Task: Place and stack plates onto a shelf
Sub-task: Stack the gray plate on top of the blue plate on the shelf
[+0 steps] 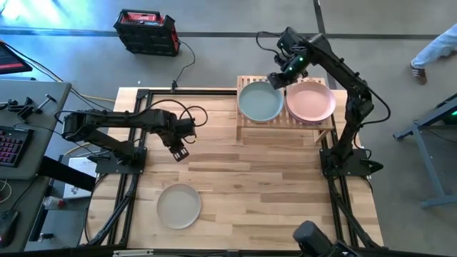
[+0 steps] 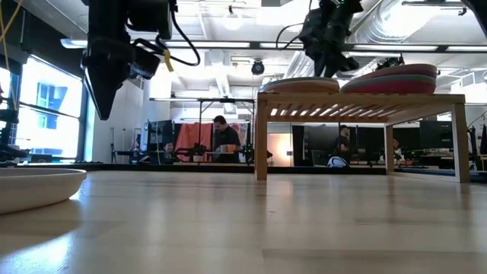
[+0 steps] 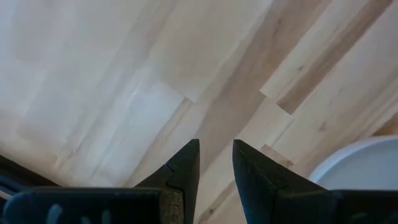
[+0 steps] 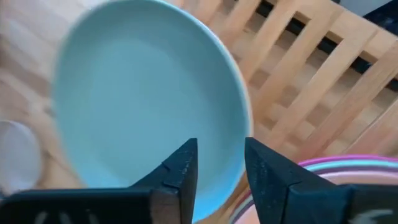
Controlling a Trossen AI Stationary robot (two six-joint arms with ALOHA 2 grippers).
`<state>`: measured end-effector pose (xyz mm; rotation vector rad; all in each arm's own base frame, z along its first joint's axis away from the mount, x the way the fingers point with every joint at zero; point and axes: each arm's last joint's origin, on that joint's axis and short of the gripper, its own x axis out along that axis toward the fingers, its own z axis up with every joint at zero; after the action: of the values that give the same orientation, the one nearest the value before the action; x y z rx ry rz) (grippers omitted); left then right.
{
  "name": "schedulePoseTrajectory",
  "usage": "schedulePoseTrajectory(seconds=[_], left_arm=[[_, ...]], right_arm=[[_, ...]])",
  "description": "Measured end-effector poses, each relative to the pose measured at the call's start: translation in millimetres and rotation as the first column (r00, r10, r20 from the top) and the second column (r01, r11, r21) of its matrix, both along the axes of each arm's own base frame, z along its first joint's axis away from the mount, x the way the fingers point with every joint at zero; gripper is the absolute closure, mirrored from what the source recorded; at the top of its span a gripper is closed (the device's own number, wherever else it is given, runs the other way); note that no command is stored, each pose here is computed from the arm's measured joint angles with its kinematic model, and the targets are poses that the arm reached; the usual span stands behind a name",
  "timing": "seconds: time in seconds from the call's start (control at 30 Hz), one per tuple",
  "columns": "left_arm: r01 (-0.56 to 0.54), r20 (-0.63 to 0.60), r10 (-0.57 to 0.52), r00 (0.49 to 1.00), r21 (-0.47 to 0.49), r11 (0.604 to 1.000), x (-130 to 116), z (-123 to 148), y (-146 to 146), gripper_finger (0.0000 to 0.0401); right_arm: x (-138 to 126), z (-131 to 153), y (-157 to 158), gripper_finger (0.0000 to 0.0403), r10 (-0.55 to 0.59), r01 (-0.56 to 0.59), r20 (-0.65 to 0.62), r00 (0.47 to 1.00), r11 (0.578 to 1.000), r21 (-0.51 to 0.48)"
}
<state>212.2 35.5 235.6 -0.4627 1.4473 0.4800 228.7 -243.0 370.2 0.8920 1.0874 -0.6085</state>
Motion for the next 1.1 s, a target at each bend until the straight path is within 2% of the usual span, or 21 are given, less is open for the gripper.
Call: schedulePoseTrajectory(seconds=[0.17,0.33,0.57,0.73,0.87,1.1], left_arm=[[0.000,0.001,0.000,1.000,-0.050,0.999,1,0,-10,0.0316],[0.037,0.004,-0.036,0.999,-0.104,0.994,2,0,-26,0.0316],[0.119,0.008,-0.119,0.993,-0.110,0.987,2,-3,-52,0.0316],[0.153,0.000,-0.154,0.988,-0.116,0.981,-4,-19,-72,0.0316],[0.173,-0.005,-0.175,0.985,-0.120,0.978,-9,-28,-86,0.0316],[0.198,0.004,-0.199,0.980,-0.124,0.972,-17,-47,-103,0.0316]], right_arm=[[2,21,6,0.0292,-0.003,0.001,0.112,0.994,1.000,0.025],[11,48,23,0.0292,0.035,-0.031,0.186,0.982,0.999,-0.027],[28,76,57,0.0292,0.108,-0.091,0.266,0.958,0.993,-0.074],[41,83,82,0.0292,0.151,-0.130,0.272,0.950,0.987,-0.095],[50,83,99,0.0292,0.170,-0.156,0.270,0.948,0.985,-0.074],[64,82,127,0.0292,0.167,-0.151,0.235,0.958,0.985,-0.085]])
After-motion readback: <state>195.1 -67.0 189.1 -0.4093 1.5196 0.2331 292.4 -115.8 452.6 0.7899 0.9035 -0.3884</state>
